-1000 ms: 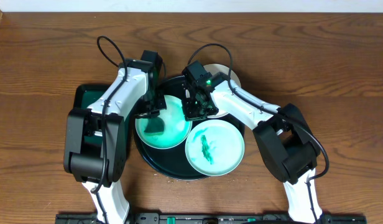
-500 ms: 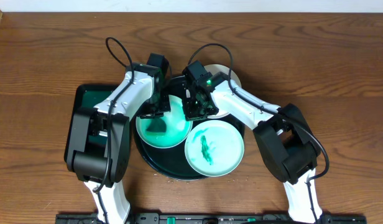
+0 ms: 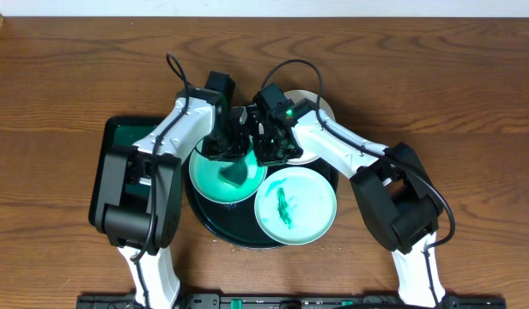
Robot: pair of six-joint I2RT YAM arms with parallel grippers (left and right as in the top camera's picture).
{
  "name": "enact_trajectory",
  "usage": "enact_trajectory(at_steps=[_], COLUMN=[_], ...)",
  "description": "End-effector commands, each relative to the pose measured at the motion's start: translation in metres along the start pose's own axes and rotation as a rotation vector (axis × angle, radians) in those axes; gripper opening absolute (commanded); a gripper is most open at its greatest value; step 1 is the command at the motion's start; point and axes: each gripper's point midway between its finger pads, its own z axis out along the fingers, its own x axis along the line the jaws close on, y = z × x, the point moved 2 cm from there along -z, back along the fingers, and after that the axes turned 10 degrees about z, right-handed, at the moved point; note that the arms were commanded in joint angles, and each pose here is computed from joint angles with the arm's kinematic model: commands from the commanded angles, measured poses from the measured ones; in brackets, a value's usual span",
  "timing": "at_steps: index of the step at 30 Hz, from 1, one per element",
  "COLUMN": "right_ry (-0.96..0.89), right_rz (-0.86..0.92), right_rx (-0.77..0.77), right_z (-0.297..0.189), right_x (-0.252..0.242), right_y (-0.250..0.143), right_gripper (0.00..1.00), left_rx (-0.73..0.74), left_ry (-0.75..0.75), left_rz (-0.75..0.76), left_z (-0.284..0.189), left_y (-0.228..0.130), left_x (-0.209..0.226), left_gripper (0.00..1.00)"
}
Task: Clean dirty plates on tray and stack at the side
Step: 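Scrub the left plate with the sponge in the left gripper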
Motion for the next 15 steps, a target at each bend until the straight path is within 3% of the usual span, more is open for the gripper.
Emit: enact_trajectory(at_steps=[1, 6, 10, 15], right_ry=[0.001, 0.000, 0.003, 0.003], right_rz=[-0.001, -0.001, -0.002, -0.002], right_rx=[0.008, 0.009, 0.005, 0.005], right_z=[0.005, 0.005, 0.005, 0.005], right_x=[-0.002, -0.002, -0.002, -0.002], right_y=[0.002, 0.002, 0.003, 0.003], right_gripper=[0.01, 0.01, 0.01, 0.01], left_rx=[-0.040, -0.089, -0.114, -0.102], left_ry=[-0.085, 0.255, 0.319, 0.320], left_rz=[-0.030, -0.370, -0.392, -0.360], left_z=[-0.018, -0.066, -0.084, -0.070], left_y=[0.012, -0.005, -0.013, -0.011], left_x=[-0.007, 0.057, 0.065, 0.057], left_gripper=[0.07, 0.07, 0.07, 0.07])
